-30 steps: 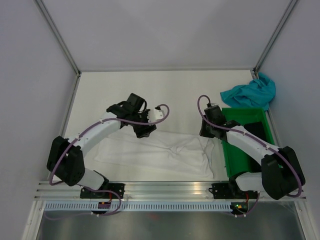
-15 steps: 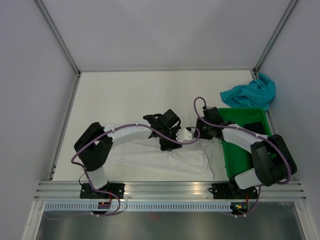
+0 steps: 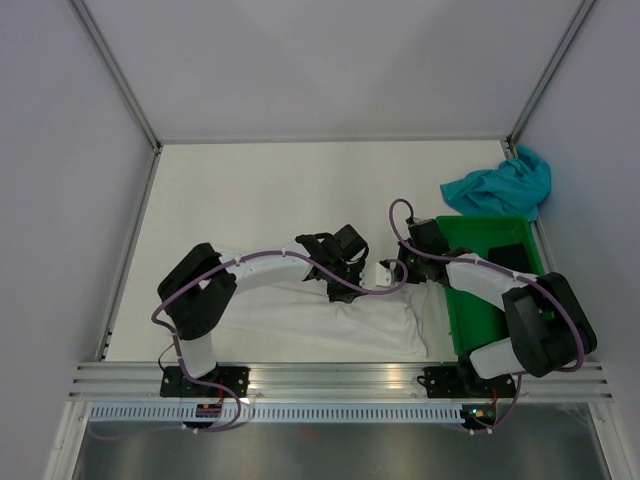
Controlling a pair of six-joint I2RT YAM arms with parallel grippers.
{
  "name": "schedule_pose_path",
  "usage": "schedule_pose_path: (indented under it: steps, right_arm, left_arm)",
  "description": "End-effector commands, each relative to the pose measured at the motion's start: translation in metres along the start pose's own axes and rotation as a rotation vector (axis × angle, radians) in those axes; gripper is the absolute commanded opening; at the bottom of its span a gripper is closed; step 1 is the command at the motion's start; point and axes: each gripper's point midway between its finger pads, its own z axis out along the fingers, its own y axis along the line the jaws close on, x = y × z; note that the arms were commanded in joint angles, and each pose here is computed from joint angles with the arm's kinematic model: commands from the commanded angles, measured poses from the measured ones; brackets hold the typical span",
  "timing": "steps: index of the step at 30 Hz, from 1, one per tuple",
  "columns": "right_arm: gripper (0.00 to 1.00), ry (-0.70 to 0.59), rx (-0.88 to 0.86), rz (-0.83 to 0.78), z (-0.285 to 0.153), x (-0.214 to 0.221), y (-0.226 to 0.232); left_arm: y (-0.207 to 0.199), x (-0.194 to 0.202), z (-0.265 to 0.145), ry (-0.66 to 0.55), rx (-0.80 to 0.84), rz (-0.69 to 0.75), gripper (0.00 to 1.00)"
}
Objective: Roll the t-shirts
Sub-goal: Fold the tshirt
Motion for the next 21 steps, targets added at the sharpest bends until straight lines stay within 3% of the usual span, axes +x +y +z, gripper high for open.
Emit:
schedule_pose_path:
  steps: [1,3,8,21]
  right_arm:
    - [0.06,-0.016,-0.038,0.01,-0.008,0.0,0.006]
    - [0.01,-0.013,-0.038,0.02,-0.011,0.004,0.005]
    - [0.0,-0.041,-0.061,0.02,-0.029,0.006,0.008]
    - [0.02,-0.002,-0.121,0.023,-0.05,0.044,0.017]
  left_arm:
    - [-0.002,-0.02,-0.004,-0.073,0.017,0.01,0.23]
    - [-0.006,-0.018,-0.007,-0.075,0.02,0.02,0.15]
    - [-0.013,-0.009,-0.014,-0.068,0.018,0.063,0.03]
    - [-0.023,0.005,-0.017,-0.039,0.05,0.113,0.02]
